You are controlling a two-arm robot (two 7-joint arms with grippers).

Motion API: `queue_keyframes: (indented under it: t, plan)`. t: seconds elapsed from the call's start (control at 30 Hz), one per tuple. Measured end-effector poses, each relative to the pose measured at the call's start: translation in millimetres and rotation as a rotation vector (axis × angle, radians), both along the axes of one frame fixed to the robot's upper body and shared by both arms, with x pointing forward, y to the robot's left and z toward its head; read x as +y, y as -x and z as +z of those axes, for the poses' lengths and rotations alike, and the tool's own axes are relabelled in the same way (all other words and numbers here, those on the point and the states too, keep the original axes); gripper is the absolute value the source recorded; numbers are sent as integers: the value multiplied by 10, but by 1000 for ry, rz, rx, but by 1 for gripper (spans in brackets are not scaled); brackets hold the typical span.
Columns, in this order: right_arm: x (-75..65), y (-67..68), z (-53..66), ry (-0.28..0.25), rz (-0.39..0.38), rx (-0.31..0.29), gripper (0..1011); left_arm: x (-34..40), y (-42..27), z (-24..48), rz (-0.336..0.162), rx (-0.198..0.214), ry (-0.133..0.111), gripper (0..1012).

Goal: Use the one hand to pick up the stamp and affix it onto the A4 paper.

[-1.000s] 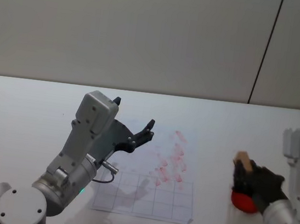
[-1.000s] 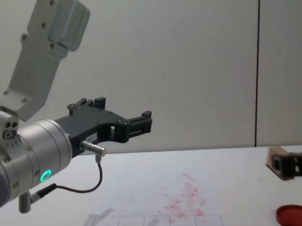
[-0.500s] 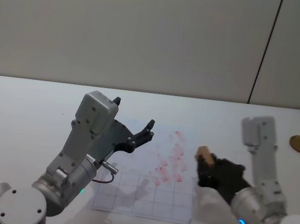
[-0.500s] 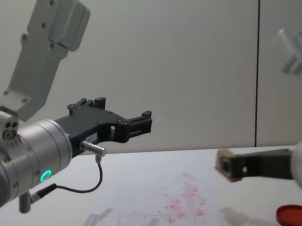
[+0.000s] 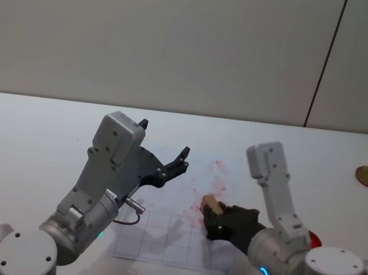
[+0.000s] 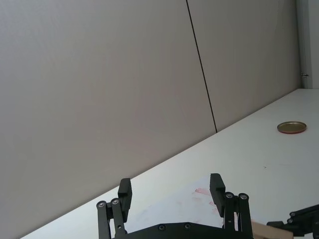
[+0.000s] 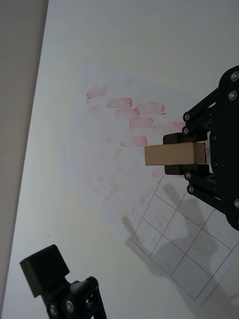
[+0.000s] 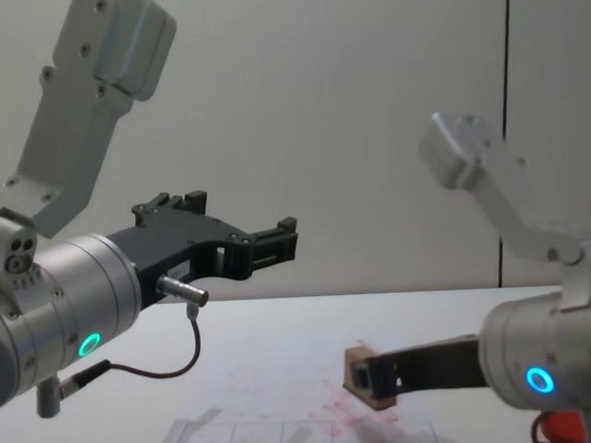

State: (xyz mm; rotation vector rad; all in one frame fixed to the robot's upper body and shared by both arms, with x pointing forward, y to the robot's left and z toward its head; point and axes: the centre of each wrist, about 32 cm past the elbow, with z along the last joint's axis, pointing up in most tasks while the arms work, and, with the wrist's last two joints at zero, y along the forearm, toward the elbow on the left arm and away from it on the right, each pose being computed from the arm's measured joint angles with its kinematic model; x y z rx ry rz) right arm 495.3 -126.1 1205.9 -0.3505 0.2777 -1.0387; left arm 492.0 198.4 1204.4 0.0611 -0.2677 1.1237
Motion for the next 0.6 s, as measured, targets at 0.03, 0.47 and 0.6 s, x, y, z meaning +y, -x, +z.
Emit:
queue_keyframes:
  t: [0.03, 0.47, 0.6]
  plan:
    - [10, -6, 2, 4, 3, 5, 219, 0, 0, 0, 0, 0, 0, 993]
    - [90, -96, -15, 76, 16, 83, 219, 0, 0, 0, 0, 0, 0, 993]
    - [86, -109, -35, 84, 15, 96, 219, 0, 0, 0, 0, 0, 0, 993]
